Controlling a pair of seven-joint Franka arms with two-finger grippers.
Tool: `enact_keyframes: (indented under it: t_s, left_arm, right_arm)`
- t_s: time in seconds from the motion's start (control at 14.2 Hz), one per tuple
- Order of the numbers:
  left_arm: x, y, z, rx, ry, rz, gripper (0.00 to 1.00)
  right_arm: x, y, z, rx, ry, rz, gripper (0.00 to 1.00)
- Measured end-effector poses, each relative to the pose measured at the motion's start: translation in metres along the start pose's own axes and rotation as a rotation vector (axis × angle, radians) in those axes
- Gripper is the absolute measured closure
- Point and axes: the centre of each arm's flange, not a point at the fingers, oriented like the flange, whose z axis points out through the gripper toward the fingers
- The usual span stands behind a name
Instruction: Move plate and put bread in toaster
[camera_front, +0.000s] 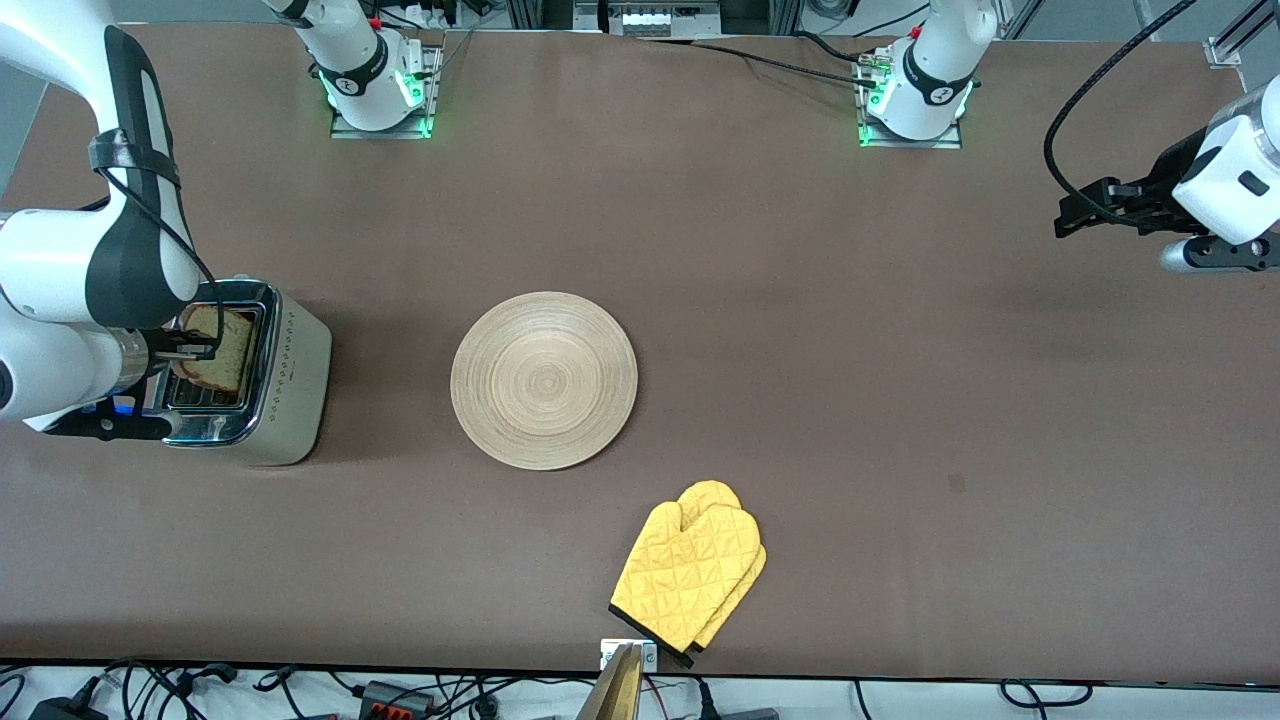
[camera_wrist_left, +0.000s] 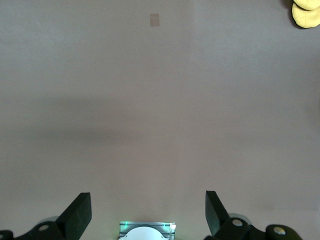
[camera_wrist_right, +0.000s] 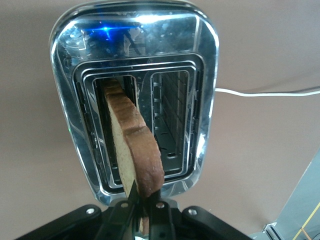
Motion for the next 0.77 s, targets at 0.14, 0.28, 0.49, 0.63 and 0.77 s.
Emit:
enact_keyframes:
  t_s: [0.14, 0.28, 0.49, 0.63, 0.77]
  left_arm:
    - [0.002, -0.003, 0.002, -0.001, -0.004, -0.005, 0.00]
    - [0.002, -0.003, 0.002, -0.001, -0.005, -0.006, 0.00]
    - [0.002, -0.003, 0.002, -0.001, -0.005, -0.006, 0.00]
    - [0.002, -0.003, 0.002, -0.001, -0.006, -0.006, 0.00]
    - [0.000, -0.003, 0.003, 0.000, -0.019, -0.010, 0.00]
  right_arm:
    - [0.003, -0.004, 0.004, 0.008, -0.003, -0.005, 0.78]
    - [0.001, -0.006, -0.004, 0.008, 0.014, -0.007, 0.58]
    - [-0.017, 0.002, -0.046, 0.041, 0.094, 0.005, 0.29]
    - [-0.034, 0.009, -0.077, 0.087, 0.153, 0.011, 0.07]
    - [-0.049, 0.018, -0.106, 0.126, 0.210, 0.013, 0.00]
